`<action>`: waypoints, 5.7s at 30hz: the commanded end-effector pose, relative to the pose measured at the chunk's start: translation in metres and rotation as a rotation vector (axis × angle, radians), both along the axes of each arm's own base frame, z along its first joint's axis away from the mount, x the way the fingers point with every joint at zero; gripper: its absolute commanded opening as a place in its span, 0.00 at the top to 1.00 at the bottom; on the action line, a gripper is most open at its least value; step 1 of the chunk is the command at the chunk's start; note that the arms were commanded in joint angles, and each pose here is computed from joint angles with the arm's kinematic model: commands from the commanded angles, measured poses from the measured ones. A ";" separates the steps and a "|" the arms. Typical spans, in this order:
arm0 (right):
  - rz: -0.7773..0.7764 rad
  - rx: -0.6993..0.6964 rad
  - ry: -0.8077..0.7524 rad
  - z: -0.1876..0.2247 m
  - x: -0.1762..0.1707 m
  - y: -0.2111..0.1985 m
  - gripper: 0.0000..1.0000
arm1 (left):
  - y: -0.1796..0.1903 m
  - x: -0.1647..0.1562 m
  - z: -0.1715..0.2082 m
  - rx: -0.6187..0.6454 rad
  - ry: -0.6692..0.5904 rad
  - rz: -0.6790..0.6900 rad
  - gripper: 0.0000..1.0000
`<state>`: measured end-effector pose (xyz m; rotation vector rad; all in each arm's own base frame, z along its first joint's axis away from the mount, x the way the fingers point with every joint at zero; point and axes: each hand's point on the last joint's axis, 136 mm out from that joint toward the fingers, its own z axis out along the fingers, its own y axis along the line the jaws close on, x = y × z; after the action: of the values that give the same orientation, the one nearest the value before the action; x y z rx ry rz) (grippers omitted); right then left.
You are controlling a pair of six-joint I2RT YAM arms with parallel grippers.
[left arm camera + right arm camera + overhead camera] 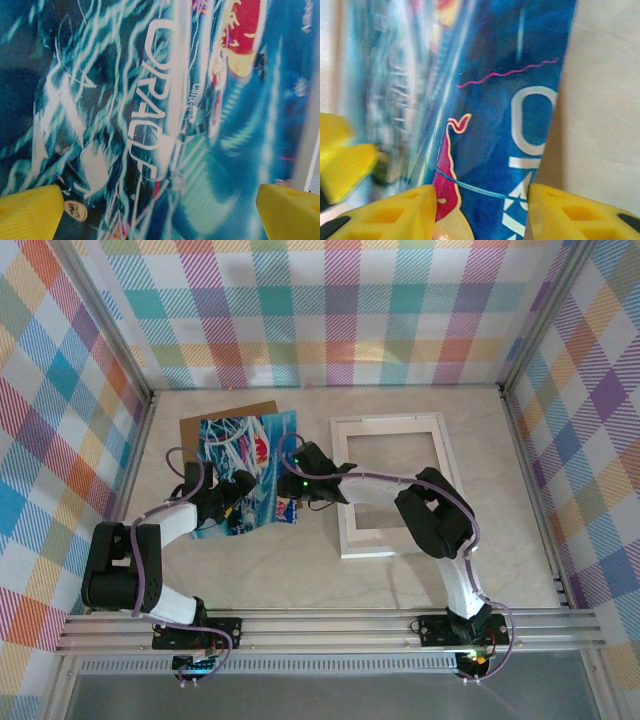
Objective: Put the photo into the frame
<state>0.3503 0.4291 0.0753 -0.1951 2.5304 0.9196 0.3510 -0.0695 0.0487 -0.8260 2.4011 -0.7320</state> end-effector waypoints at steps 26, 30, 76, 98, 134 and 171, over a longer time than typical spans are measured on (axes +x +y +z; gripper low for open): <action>-0.096 0.241 0.083 0.019 0.027 0.004 0.82 | 0.010 -0.034 -0.009 0.075 0.105 -0.021 0.00; -0.082 0.200 0.070 0.029 0.030 -0.008 0.93 | 0.017 -0.026 0.030 0.127 0.021 -0.021 0.00; -0.146 0.126 0.369 0.028 0.044 -0.208 1.00 | -0.304 -0.096 0.086 0.739 -0.564 -1.145 0.00; -0.208 0.157 0.373 0.029 0.047 -0.210 1.00 | -0.303 -0.066 0.069 0.932 -0.576 -1.048 0.40; -0.536 -0.098 -0.116 0.165 0.094 -0.363 0.01 | -0.256 -0.016 0.217 0.661 -0.660 -0.795 1.00; -0.505 0.136 0.222 0.052 -0.015 -0.315 0.01 | -0.150 -0.023 0.124 -0.015 -0.399 0.383 1.00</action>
<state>0.3418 0.1012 0.1280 0.5650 2.5108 0.8584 0.3279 -0.2293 0.1718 -0.8430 1.8904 -0.6595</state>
